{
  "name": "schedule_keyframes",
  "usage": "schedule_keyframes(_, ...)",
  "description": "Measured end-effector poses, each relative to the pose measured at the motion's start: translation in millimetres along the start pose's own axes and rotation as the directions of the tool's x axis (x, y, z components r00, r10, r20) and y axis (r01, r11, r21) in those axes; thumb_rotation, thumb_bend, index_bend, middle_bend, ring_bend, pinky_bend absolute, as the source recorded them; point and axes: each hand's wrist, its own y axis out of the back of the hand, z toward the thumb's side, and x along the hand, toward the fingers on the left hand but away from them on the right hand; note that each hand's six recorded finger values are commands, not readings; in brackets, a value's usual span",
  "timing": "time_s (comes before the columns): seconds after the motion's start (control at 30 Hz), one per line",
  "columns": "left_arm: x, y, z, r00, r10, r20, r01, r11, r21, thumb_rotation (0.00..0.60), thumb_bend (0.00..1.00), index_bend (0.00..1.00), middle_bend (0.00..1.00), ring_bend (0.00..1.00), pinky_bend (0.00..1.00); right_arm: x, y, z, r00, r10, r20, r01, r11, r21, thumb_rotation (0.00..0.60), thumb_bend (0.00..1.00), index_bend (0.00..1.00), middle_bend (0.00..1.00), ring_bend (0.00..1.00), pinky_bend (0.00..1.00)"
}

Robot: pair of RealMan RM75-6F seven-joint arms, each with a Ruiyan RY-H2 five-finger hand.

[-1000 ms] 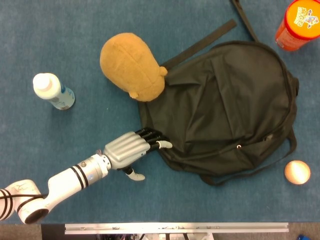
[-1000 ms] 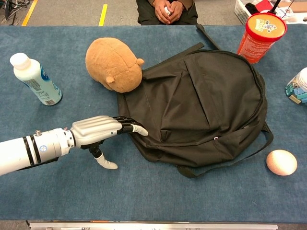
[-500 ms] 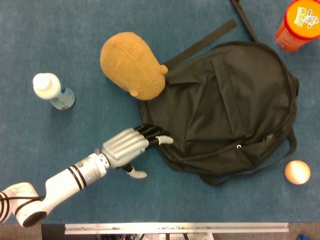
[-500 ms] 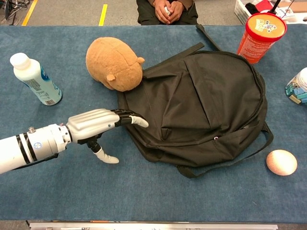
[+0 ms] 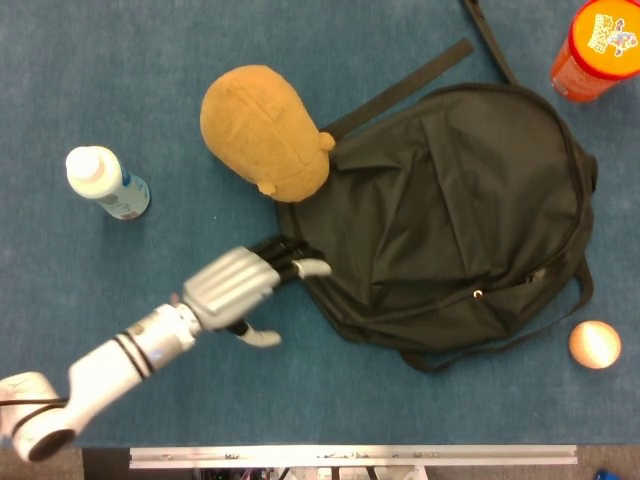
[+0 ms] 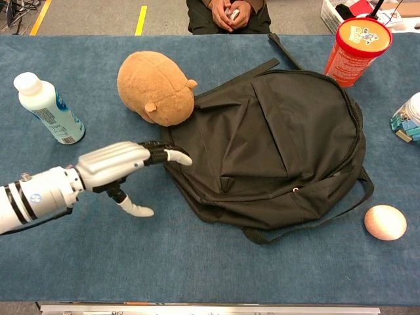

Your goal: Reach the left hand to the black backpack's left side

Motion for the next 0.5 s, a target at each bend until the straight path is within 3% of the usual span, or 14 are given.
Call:
schedule_keyframes(0.23, -52.3, 42.3, -32.1, 0.981, 0.138, -0.137, -0.131, 0.989, 0.062, 0.600, 0.15, 0.15, 0.12, 0.07, 0.10, 2.3, 5.0, -6.6, 1.000, -0.019, 0.020, 0.019, 1.000, 0.003, 0.600, 0.11, 0.24, 0.37, 0.25, 0.38)
schedule_keyframes(0.5, -129.1, 65.5, -61.5, 0.918, 0.216, -0.333, -0.181, 0.974, 0.133, 0.600, 0.15, 0.15, 0.13, 0.08, 0.10, 8.3, 10.6, -19.6, 0.997, -0.039, 0.066, 0.038, 0.999, 0.017, 0.600, 0.12, 0.24, 0.37, 0.25, 0.38)
